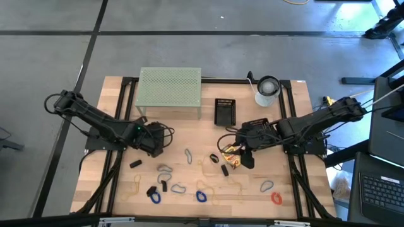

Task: Pick & Place Office Desk Supplies
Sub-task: Put the black rubber band into the top black bin

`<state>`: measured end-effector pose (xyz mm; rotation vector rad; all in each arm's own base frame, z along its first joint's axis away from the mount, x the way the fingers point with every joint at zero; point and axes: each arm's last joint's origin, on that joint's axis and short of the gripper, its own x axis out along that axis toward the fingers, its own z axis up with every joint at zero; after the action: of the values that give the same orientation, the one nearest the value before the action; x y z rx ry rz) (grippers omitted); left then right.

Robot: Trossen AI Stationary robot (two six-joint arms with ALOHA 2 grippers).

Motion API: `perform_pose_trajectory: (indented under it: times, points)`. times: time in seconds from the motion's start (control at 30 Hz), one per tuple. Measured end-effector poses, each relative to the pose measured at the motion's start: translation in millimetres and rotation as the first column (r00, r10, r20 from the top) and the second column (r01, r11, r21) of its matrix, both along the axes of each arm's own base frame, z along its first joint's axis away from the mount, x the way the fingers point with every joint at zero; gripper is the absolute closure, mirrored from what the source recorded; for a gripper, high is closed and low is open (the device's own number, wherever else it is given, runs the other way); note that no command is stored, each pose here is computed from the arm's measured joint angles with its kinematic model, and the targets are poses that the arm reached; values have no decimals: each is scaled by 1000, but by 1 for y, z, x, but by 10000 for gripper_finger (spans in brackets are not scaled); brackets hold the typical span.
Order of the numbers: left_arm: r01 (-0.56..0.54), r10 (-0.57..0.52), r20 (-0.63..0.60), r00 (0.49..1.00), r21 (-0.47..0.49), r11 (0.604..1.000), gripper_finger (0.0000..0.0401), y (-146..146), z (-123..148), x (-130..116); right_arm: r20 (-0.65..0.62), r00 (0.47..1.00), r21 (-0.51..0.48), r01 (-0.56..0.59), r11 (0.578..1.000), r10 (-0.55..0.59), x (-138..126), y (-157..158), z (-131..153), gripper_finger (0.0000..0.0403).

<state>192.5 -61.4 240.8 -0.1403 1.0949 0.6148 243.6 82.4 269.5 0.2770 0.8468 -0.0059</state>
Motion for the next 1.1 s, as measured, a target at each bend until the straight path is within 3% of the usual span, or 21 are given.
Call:
perform_pose_trajectory:
  times: [0.23,0.37,0.6,0.7,0.93,1.1]
  points:
    - [169,-170,200,965,18,985,258,-9,9,24,-109,994,-31,-1,1000,-2,22,10,-34,239]
    - [212,-211,273,938,27,977,258,-13,5,32,-204,979,-12,12,1000,-15,31,16,-58,239]
    - [215,-207,333,920,14,977,257,-17,6,38,-379,898,72,271,960,-225,43,24,-101,239]
    - [230,-224,334,915,23,973,258,-17,7,39,-424,877,96,289,952,-224,46,30,-115,239]
    - [240,-234,328,915,22,970,258,-17,7,39,-383,907,188,262,947,-175,54,45,-121,239]
    - [242,-235,327,915,20,970,258,-17,7,38,-348,909,174,305,936,-231,54,50,-121,239]
